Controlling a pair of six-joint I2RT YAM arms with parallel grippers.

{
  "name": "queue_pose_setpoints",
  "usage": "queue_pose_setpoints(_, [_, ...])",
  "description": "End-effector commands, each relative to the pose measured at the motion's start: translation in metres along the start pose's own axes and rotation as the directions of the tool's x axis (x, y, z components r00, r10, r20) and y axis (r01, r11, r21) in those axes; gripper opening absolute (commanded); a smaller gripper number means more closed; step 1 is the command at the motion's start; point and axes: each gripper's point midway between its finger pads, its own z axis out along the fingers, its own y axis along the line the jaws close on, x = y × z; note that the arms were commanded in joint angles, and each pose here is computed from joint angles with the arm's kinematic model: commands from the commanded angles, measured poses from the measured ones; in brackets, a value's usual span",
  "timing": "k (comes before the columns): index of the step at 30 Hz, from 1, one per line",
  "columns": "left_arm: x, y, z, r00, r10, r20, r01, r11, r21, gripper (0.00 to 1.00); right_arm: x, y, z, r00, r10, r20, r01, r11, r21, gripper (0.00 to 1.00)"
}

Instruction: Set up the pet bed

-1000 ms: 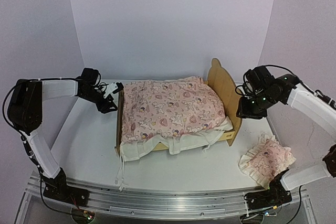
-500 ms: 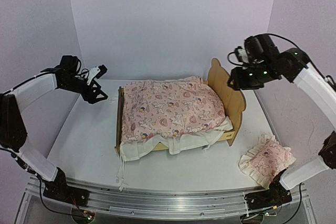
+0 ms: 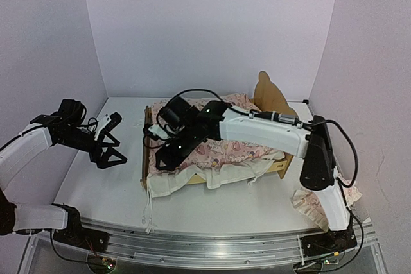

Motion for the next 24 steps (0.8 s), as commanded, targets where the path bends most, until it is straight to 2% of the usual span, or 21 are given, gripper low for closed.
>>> queue_pose_setpoints(1, [0.002, -0.007, -0.004, 0.998, 0.054, 0.015, -0.054, 0.999, -0.009, 0.98, -0.002, 0.026, 0.022, 0.997, -0.072, -0.003, 0.072, 0.995, -0.074, 0.47])
queue_pose_setpoints(3, [0.006, -0.008, -0.002, 0.998, 0.063, 0.011, -0.063, 0.998, -0.005, 0.97, 0.008, 0.026, 0.042, 0.995, -0.097, -0.030, 0.096, 0.994, -0.044, 0.47])
queue_pose_setpoints(4, [0.006, -0.009, -0.002, 0.998, 0.067, 0.012, -0.067, 0.998, 0.000, 0.97, 0.009, 0.022, 0.047, 0.997, -0.076, -0.033, 0.076, 0.997, -0.025, 0.42])
queue_pose_setpoints(7, [0.003, -0.012, -0.001, 0.997, 0.080, 0.022, -0.081, 0.997, 0.020, 0.95, 0.007, 0.010, 0.056, 1.000, -0.006, -0.019, 0.007, 0.999, 0.045, 0.19])
queue_pose_setpoints(10, [-0.001, -0.016, 0.002, 0.996, 0.084, 0.017, -0.084, 0.996, 0.033, 0.91, -0.003, 0.010, 0.047, 1.000, 0.001, 0.016, -0.001, 0.999, 0.050, 0.06])
queue_pose_setpoints(16, [-0.004, -0.031, 0.011, 0.996, 0.087, 0.004, -0.087, 0.993, 0.085, 0.75, -0.018, 0.012, 0.012, 0.997, 0.035, 0.063, -0.033, 0.999, -0.033, 0.02])
queue_pose_setpoints(21, [0.008, -0.032, 0.021, 0.992, 0.111, -0.052, -0.106, 0.990, 0.091, 0.62, -0.016, 0.000, 0.006, 0.995, 0.077, 0.061, -0.074, 0.996, -0.049, 0.00])
queue_pose_setpoints(24, [-0.001, -0.035, 0.026, 0.990, 0.126, -0.066, -0.120, 0.988, 0.093, 0.57, -0.028, -0.006, -0.006, 0.989, 0.117, 0.095, -0.109, 0.990, -0.086, 0.00])
